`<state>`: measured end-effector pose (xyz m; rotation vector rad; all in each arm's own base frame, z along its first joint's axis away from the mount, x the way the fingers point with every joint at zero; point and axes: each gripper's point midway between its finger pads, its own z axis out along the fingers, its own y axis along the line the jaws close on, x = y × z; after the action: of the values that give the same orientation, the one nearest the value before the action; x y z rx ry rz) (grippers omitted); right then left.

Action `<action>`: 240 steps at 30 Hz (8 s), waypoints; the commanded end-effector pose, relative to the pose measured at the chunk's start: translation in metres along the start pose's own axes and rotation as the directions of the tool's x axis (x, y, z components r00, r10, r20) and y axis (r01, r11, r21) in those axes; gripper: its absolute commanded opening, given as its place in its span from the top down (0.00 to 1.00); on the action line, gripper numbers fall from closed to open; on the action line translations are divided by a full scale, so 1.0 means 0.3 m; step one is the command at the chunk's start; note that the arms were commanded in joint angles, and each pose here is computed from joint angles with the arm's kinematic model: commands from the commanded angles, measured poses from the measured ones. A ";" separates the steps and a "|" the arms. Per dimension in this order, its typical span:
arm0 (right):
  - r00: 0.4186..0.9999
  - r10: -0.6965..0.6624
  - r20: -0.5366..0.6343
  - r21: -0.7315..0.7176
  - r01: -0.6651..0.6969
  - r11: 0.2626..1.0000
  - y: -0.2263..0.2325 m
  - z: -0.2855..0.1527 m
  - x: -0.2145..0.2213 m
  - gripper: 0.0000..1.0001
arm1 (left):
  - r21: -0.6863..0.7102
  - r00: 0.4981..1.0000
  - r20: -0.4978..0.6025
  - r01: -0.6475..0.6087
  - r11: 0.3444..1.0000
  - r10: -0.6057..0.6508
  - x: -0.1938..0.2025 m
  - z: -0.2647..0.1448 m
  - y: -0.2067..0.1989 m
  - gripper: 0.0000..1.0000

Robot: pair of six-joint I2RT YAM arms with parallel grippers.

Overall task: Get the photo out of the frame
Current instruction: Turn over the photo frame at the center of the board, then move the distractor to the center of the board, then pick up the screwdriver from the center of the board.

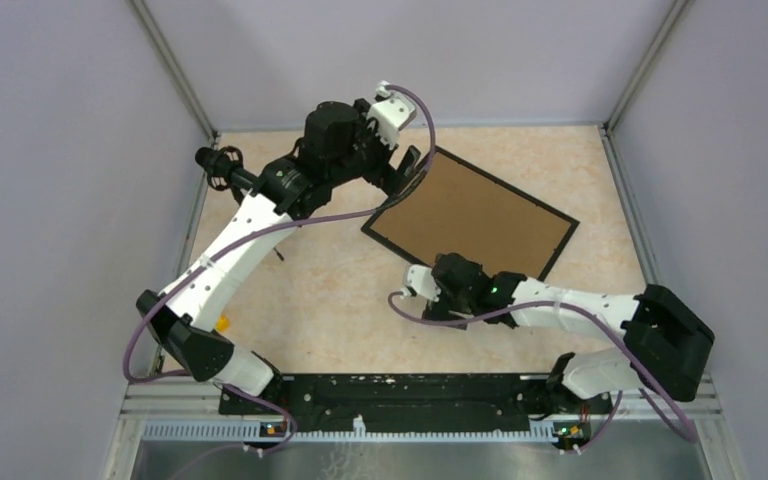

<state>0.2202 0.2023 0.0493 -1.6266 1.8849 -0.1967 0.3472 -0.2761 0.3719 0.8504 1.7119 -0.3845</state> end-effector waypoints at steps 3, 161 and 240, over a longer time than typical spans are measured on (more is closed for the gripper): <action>0.926 0.331 0.182 -0.152 -0.306 0.940 -0.180 -0.133 -0.119 0.02 | 0.002 0.993 -0.109 -0.056 0.998 0.055 0.069 0.123 0.018 0.01; 0.439 0.894 0.093 0.010 -0.898 0.440 -0.810 0.097 0.626 0.11 | -0.105 0.260 -0.933 -0.857 0.504 0.248 1.316 -0.282 0.754 0.24; 0.430 0.900 0.070 -0.050 -0.900 0.434 -0.723 0.152 0.628 0.12 | -0.163 0.455 -0.890 -0.375 0.913 0.028 1.323 0.130 1.115 0.44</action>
<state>0.4135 -0.0073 0.0444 -0.3595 2.4416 0.3643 0.5690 0.0615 0.0505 1.0328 2.4730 0.6978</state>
